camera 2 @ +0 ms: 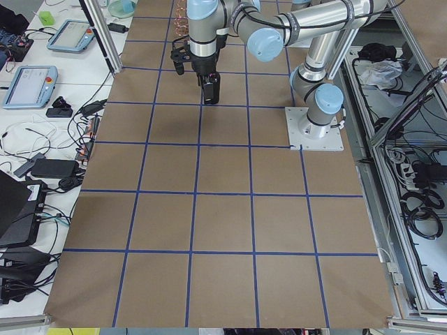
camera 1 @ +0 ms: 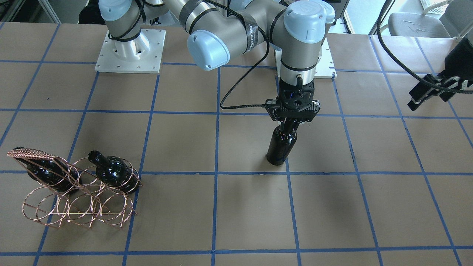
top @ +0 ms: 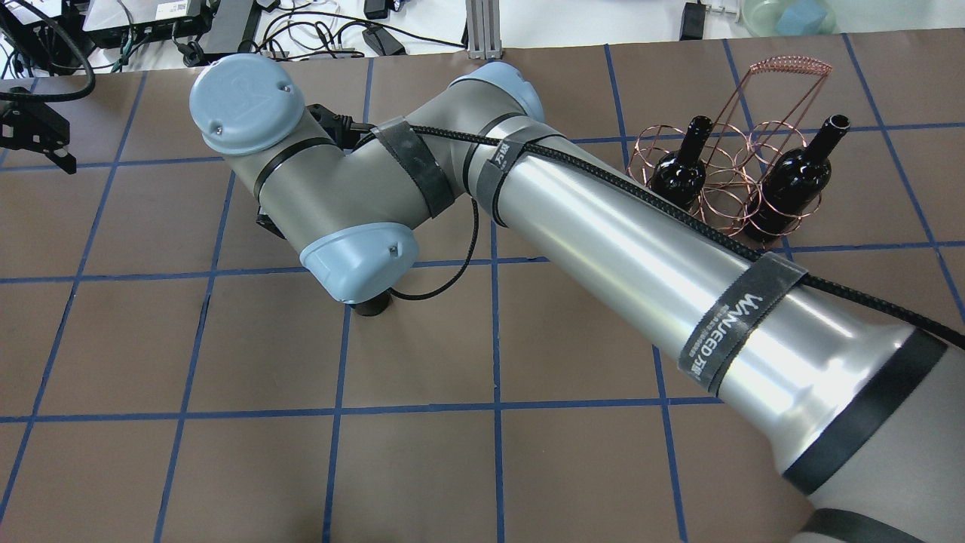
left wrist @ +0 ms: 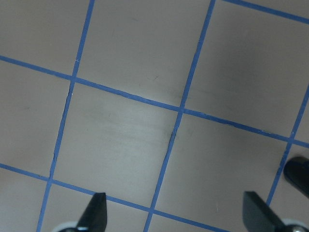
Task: Place wine into wine basket
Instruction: 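Lift the bottle with the right gripper and carry it to the rack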
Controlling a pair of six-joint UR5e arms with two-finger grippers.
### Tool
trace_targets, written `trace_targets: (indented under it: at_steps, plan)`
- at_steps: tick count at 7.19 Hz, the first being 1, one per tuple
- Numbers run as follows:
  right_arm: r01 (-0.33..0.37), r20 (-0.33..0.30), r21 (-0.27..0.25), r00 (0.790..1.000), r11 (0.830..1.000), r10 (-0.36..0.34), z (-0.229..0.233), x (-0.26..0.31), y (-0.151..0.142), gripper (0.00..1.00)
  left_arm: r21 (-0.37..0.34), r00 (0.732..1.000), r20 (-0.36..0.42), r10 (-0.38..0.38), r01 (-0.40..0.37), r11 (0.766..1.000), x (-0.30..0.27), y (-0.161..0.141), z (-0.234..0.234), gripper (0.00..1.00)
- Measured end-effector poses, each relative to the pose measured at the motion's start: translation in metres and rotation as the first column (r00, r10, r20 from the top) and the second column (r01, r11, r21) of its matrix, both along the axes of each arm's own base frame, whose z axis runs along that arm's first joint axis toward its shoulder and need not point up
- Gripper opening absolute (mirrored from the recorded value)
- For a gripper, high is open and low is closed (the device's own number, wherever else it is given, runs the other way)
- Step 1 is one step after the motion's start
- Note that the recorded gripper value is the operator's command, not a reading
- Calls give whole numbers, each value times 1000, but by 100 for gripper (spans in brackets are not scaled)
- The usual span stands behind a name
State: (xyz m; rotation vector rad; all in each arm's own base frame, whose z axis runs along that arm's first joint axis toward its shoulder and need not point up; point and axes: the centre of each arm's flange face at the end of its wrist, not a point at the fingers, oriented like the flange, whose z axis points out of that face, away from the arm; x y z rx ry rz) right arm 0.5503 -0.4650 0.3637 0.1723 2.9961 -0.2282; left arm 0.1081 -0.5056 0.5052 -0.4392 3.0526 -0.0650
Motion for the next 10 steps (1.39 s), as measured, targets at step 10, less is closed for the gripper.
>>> trace_targets:
  at_steps: [10]
  plan:
    - [25, -75, 107, 997, 994, -17, 113, -151, -24, 0, -10, 996, 4, -88, 88, 996, -81, -1, 11, 100]
